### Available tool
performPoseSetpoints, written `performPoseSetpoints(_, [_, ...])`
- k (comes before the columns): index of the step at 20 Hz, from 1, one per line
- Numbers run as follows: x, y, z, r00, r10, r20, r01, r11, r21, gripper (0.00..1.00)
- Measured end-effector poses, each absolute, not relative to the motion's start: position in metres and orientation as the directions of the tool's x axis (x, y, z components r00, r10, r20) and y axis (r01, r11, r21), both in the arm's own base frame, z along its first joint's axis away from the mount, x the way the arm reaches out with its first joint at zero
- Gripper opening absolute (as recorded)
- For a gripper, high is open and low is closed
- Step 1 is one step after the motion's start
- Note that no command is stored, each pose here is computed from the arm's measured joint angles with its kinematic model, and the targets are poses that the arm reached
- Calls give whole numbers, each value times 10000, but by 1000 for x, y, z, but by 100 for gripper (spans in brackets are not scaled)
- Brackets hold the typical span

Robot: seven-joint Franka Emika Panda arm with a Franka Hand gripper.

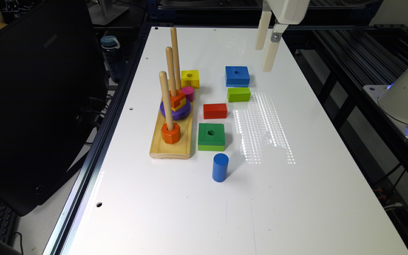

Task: Pick up green block.

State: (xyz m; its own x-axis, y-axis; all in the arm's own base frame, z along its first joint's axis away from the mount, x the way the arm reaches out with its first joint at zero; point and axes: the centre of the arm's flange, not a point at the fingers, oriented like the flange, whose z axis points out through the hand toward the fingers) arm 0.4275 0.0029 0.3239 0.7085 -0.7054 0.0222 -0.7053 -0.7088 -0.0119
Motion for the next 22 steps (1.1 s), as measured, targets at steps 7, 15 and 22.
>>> performPoseSetpoints(7, [441,17,324,7100,-7039,212,-7037,-7103,-163,100])
performPoseSetpoints(15, [459,38,323,7095,-7044,221,-7041,-7098,-193,100])
performPoseSetpoints(22, [469,45,321,7105,-7035,191,-7032,-7107,-214,100])
